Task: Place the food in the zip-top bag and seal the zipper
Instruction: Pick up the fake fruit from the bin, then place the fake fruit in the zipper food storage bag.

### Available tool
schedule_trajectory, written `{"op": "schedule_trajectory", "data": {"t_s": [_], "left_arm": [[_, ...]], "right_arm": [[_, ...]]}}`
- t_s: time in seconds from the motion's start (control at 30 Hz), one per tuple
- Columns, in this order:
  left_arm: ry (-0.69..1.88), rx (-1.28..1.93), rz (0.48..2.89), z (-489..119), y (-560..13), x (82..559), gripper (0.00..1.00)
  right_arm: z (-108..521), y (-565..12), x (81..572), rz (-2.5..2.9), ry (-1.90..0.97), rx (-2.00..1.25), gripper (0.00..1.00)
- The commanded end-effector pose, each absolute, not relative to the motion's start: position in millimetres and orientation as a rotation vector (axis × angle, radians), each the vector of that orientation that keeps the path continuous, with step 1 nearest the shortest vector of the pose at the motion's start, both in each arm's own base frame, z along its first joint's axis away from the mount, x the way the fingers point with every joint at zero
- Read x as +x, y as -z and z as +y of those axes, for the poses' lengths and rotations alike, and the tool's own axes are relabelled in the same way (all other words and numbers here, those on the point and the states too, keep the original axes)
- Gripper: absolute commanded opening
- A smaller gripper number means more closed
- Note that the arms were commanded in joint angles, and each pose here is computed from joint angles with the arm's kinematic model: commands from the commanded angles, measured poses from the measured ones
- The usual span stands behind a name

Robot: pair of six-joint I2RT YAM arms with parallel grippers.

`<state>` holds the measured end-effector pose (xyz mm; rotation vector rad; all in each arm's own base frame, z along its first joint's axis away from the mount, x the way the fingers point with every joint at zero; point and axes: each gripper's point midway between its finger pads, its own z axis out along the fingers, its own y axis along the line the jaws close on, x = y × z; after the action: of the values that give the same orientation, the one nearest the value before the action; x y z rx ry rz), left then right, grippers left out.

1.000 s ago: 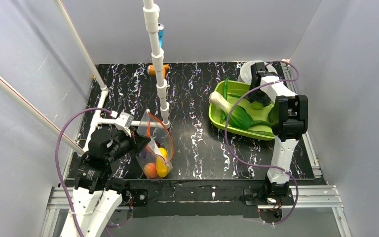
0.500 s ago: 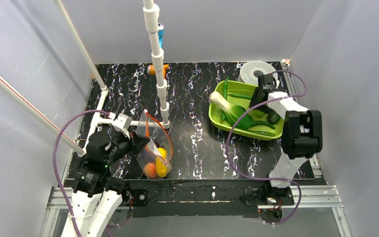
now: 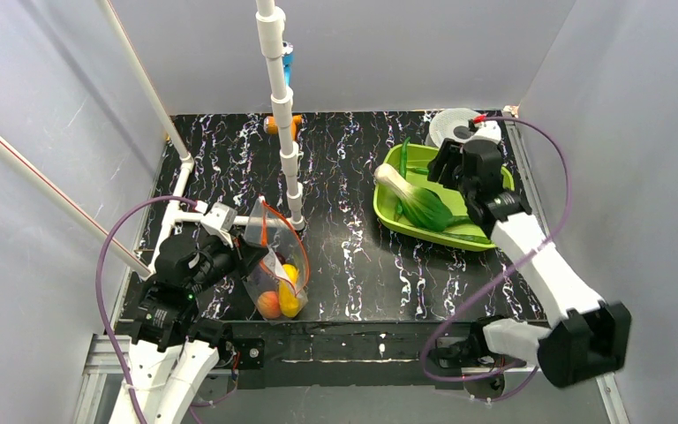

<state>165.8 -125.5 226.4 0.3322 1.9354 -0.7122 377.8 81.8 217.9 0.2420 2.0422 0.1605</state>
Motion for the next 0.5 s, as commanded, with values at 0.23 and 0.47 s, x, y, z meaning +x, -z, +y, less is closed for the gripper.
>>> {"op": "schedule_trajectory", "data": {"t_s": [0.23, 0.47], "left_arm": [[0.715, 0.337, 1.955, -127, -225, 169, 0.00], [0.712, 0.336, 1.963, -127, -223, 170, 0.00]], "right_arm": [[235, -214, 266, 2.002, -0.750, -0.159, 0.01], [311, -246, 224, 1.982, -0.828, -0.429, 0.01]]}}
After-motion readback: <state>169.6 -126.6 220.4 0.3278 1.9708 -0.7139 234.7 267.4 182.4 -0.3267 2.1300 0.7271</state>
